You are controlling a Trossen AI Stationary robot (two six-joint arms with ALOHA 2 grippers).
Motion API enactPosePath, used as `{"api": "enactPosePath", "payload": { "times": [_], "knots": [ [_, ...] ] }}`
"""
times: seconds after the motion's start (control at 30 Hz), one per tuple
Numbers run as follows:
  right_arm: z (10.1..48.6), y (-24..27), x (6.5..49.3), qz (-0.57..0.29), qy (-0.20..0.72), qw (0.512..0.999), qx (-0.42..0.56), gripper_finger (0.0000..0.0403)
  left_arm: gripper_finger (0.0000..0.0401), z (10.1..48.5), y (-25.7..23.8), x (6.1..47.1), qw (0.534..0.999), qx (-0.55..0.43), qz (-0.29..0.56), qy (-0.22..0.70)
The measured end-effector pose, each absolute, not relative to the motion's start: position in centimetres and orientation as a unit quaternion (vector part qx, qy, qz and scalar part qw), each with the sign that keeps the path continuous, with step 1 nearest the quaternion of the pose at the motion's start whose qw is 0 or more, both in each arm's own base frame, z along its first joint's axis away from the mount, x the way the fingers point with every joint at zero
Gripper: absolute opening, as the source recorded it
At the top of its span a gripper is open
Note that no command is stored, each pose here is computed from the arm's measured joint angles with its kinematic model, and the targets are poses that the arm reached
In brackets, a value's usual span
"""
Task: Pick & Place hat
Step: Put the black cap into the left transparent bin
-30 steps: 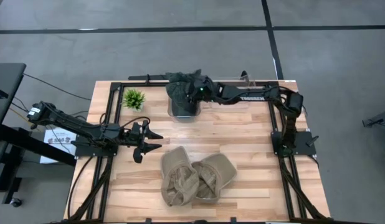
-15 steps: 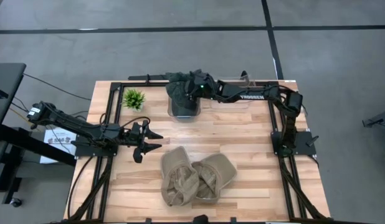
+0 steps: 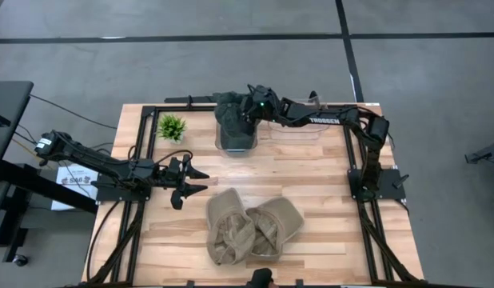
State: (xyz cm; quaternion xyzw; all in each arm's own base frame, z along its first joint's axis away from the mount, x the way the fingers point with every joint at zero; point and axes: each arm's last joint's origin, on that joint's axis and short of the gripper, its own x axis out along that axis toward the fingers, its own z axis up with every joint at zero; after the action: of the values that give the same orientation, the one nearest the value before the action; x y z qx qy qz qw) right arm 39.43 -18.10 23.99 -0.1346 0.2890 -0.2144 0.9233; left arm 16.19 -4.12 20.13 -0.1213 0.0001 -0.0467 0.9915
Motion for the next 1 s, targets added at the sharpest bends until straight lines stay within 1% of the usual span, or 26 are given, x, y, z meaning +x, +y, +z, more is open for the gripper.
{"api": "enactPosePath", "payload": {
  "times": [0.13, 0.23, 0.33, 0.47, 0.5, 0.73, 1.0],
  "knots": [
    [23.9, -18.0, 39.4, -0.194, 0.287, 0.931, -0.117, 0.0153, 0.0186, 20.1, -4.1, 16.2, 0.992, -0.121, -0.047, 0.0],
    [23.6, -18.0, 39.3, -0.169, 0.294, 0.935, -0.105, 0.0136, 0.0186, 20.1, -4.1, 16.2, 0.992, -0.121, -0.047, 0.0],
    [23.4, -18.0, 39.1, -0.169, 0.309, 0.931, -0.094, 0.0099, 0.0186, 20.1, -4.1, 16.2, 0.992, -0.121, -0.047, 0.0],
    [23.2, -18.2, 38.9, -0.172, 0.315, 0.93, -0.081, 0.0022, 0.0186, 20.1, -4.1, 16.2, 0.992, -0.121, -0.047, 0.0],
    [23.2, -18.2, 38.9, -0.173, 0.314, 0.93, -0.079, 0.0012, 0.0186, 20.1, -4.1, 16.2, 0.992, -0.121, -0.047, 0.0],
    [23.8, -18.2, 39.0, -0.18, 0.293, 0.936, -0.08, 0.0003, 0.0186, 20.1, -4.1, 16.2, 0.992, -0.121, -0.047, 0.0],
    [26.3, -17.4, 38.4, -0.206, 0.273, 0.934, -0.103, 0.0001, 0.0186, 20.1, -4.1, 16.2, 0.992, -0.121, -0.047, 0.001]
  ]
}}
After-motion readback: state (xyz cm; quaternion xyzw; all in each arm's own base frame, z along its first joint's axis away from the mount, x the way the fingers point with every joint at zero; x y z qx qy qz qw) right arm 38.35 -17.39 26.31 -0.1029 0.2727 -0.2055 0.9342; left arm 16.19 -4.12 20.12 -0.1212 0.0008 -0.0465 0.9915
